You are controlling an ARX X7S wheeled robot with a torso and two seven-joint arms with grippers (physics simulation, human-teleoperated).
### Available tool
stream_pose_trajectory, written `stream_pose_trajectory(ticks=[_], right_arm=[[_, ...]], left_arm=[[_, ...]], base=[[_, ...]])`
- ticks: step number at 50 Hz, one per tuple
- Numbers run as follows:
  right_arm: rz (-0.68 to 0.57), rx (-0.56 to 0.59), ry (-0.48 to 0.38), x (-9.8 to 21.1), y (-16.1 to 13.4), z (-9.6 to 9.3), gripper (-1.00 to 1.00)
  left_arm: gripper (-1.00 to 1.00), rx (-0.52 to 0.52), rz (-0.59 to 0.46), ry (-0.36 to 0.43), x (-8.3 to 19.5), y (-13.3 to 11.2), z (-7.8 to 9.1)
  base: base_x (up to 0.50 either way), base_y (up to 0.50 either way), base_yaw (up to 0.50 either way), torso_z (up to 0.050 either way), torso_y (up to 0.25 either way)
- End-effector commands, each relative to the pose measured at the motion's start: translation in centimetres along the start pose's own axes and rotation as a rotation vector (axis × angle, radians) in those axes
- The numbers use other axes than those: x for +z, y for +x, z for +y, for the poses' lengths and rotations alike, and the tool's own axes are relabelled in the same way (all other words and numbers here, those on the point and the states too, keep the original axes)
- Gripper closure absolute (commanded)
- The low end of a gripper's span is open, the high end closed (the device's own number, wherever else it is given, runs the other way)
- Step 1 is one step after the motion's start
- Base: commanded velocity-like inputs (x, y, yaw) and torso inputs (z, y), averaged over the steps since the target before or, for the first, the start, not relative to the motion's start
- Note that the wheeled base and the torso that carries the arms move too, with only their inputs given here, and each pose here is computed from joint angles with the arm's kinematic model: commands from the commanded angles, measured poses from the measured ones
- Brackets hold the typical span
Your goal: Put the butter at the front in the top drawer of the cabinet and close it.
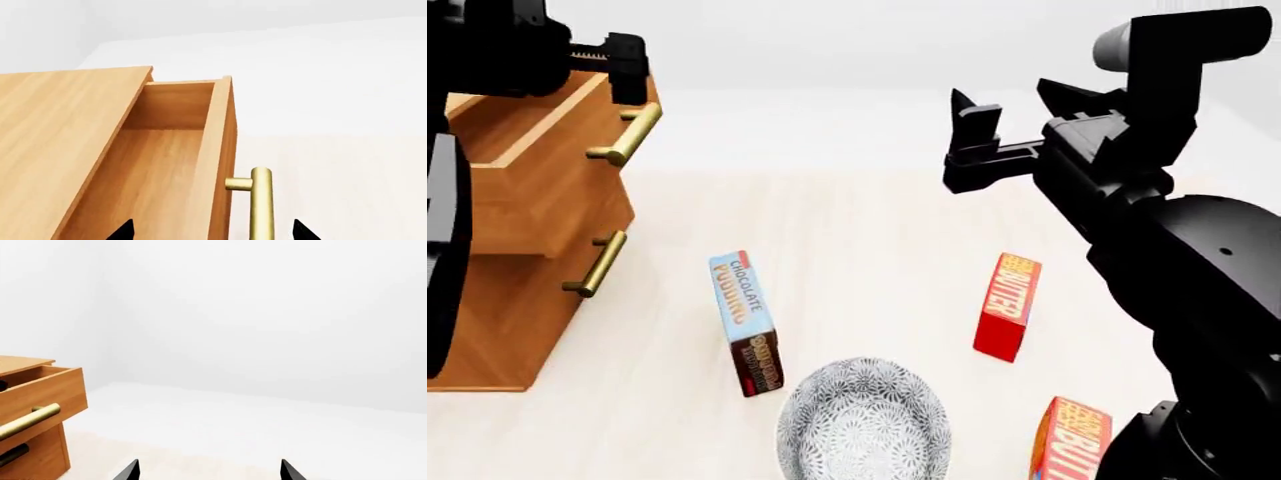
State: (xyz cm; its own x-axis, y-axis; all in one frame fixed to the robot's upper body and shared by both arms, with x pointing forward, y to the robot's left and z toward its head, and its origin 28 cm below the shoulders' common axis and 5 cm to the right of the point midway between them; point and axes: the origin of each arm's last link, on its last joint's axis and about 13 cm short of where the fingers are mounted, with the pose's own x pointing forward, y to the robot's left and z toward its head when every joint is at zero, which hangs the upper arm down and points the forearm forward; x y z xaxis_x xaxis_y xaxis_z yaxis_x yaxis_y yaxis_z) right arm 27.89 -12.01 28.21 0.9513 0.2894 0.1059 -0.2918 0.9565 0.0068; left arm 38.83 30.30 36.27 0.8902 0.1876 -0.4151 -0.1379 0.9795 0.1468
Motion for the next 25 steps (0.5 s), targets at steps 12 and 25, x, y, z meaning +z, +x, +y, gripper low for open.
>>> stream_pose_trajectory(ticks=[12,25], right_arm=[[0.006,-0.003,0.006,-0.4,-0.1,0.0,-1.0],[0.001,-0.001,0.006,-0.2,-0.1,0.1,-1.0]], left_arm=[[-1.0,0.002,0.101,-0.039,-3.2,1.1,0.6],[-1.0,0.063,0.105,-0.051,-3.6,1.5,1.6]], base=[[0.0,0.0,0.0,0.0,0.0],[0.0,0.0,0.0,0.0,0.0]])
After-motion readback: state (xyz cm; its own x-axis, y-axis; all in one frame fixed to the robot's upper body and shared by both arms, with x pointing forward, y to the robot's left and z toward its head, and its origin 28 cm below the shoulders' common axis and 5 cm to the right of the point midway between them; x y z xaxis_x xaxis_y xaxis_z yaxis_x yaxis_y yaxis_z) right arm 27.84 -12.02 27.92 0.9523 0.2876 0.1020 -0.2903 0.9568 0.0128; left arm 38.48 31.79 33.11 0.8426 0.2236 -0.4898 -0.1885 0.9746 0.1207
